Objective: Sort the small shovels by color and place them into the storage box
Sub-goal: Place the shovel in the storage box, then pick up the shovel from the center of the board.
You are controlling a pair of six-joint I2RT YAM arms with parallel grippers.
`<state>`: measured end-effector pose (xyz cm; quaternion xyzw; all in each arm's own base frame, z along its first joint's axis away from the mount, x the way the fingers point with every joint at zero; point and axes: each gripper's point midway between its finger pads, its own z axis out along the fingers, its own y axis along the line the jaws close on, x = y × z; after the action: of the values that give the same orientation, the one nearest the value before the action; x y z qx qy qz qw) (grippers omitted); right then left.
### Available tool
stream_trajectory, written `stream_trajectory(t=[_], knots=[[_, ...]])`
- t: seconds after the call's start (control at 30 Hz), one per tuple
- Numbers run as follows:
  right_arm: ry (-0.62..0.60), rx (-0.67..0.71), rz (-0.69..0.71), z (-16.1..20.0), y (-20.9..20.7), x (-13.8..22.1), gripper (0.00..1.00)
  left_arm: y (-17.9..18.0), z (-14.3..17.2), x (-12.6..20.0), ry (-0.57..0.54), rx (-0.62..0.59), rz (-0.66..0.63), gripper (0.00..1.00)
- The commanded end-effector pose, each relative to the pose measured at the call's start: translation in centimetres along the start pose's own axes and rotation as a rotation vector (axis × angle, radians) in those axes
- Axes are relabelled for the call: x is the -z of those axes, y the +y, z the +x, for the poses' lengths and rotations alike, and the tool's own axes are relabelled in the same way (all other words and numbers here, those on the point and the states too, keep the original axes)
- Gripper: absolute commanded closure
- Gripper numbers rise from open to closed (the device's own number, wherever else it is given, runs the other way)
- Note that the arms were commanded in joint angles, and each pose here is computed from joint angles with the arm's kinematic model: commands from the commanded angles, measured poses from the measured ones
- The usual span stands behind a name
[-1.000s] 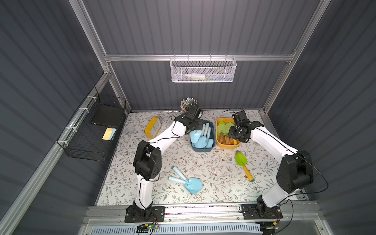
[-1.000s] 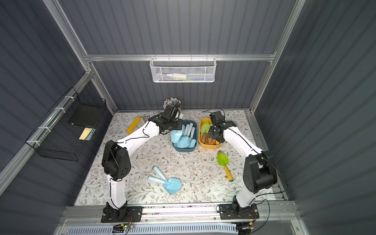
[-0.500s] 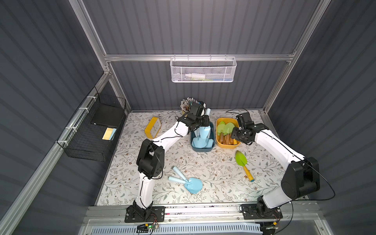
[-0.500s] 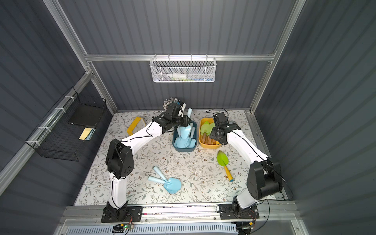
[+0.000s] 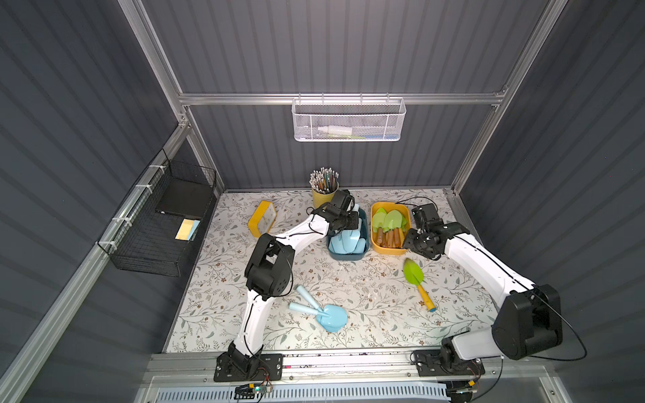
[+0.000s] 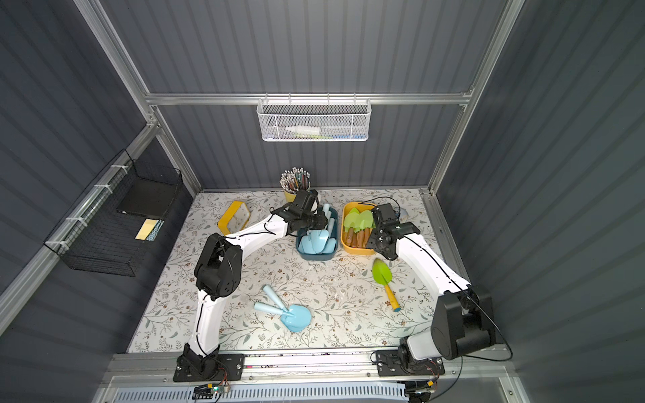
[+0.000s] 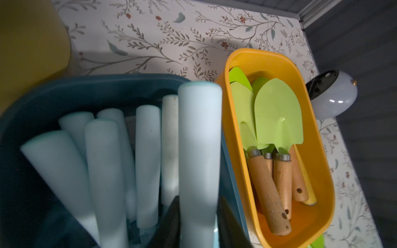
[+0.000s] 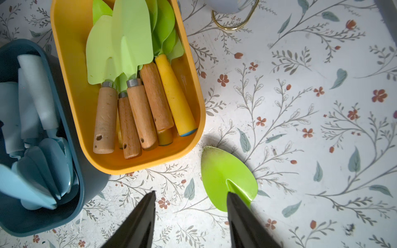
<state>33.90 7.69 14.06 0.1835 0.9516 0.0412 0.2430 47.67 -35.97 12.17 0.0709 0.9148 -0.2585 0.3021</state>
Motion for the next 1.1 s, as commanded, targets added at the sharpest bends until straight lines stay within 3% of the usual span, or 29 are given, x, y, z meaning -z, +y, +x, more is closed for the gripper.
stream_trajectory(t=[0.0,0.13,0.3,0.6,0.87,1.0,1.07], knots=[[0.016,-0.018,0.033,0.8,-1.3,0.3,0.42,0.4,1.1,-0.4,0.026,0.009,-0.009,0.53],[0.031,-0.024,0.046,1.7,-2.1,0.5,0.41,0.1,0.8,0.3,0.014,0.011,-0.003,0.42],[0.096,-0.024,0.053,4.6,-3.6,0.4,0.41,-1.1,-1.0,2.5,-0.037,0.011,0.023,0.42],[0.356,-0.029,0.138,14.2,-8.4,-1.5,0.39,-0.6,-1.9,4.0,-0.073,0.047,0.02,0.42],[0.438,-0.06,0.102,17.2,-8.5,-2.2,0.4,-0.4,-1.1,3.8,-0.053,0.039,0.035,0.43],[0.462,-0.079,0.082,17.9,-8.2,-3.0,0.45,-0.3,-1.1,4.0,-0.056,0.041,0.034,0.43],[0.462,-0.095,0.087,18.1,-8.3,-3.3,0.58,-0.2,-1.1,4.0,-0.056,0.042,0.031,0.43]])
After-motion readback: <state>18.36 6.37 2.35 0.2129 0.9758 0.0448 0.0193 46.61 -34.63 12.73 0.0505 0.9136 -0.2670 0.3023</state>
